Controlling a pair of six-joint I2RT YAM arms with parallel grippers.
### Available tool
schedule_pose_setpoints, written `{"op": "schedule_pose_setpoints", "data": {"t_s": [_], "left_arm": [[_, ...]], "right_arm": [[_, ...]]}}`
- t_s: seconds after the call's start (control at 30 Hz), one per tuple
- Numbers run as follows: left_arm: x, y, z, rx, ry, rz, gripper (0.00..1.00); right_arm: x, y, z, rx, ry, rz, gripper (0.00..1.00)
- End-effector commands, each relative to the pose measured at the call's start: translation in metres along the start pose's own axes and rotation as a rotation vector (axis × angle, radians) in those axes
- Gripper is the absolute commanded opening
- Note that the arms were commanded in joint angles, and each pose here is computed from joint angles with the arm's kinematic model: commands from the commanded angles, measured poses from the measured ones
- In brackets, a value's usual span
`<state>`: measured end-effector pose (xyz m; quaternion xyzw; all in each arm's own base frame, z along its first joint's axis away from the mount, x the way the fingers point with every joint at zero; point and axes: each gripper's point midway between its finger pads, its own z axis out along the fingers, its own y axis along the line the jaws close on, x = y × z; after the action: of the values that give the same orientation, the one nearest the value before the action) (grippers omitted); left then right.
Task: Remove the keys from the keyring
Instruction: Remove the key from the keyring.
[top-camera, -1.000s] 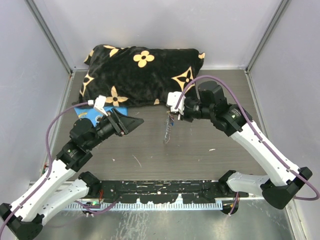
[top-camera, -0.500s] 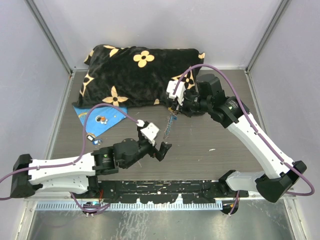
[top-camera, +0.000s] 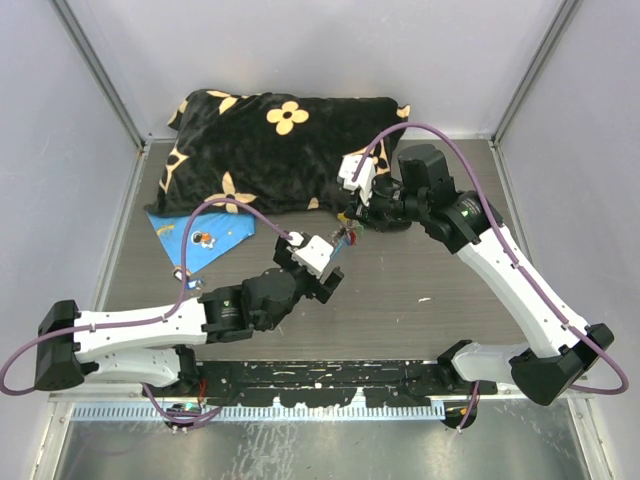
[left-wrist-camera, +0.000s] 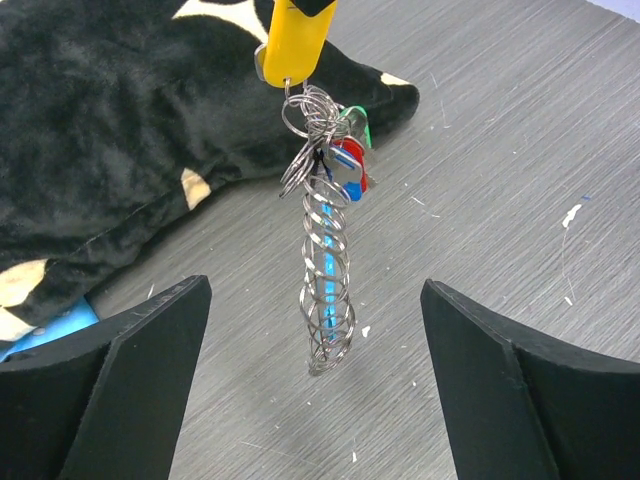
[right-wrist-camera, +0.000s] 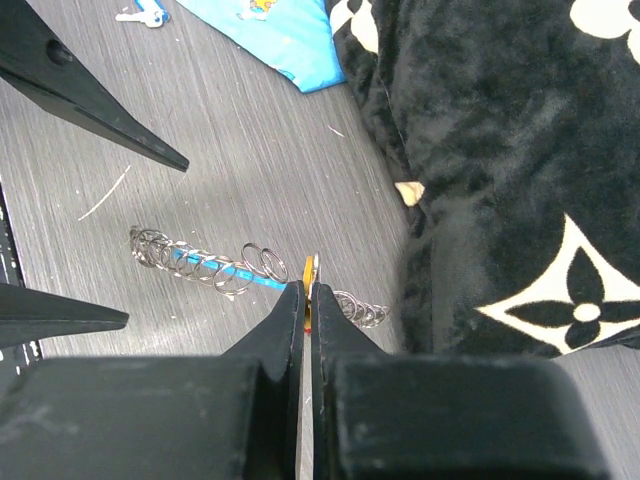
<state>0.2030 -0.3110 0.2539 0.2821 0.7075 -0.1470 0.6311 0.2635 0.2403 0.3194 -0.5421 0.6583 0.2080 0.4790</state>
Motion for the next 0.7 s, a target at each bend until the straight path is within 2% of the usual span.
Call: {"op": "schedule_pose_setpoints", "data": {"t_s": [0.0,0.2,0.43,0.67], "left_arm": [[-0.028,0.012,0.006,-0.044,-0.052,-0.039,0.85],[-0.024,0.037,0.008,-0.08,-0.031,-0.076,0.79],[-0.038,0.044,-0.008,-0.044,-0.083,-0.107,0.77],[-0.073,0.023,-0.031,0.143,-0.18,-0.255,0.61]], "right_arm": [[-0.043,-0.01,-0.021,0.042,-0.13,-0.042,0.01],[-0.045,-0.008,-0.024,0.031,-0.143,-0.03,0.01],[-0.046,-0.007,-0.024,0.008,-0.16,0.002,0.01],[-0.045,-0.007,-0.021,-0.013,-0.174,0.055,0.01]]}}
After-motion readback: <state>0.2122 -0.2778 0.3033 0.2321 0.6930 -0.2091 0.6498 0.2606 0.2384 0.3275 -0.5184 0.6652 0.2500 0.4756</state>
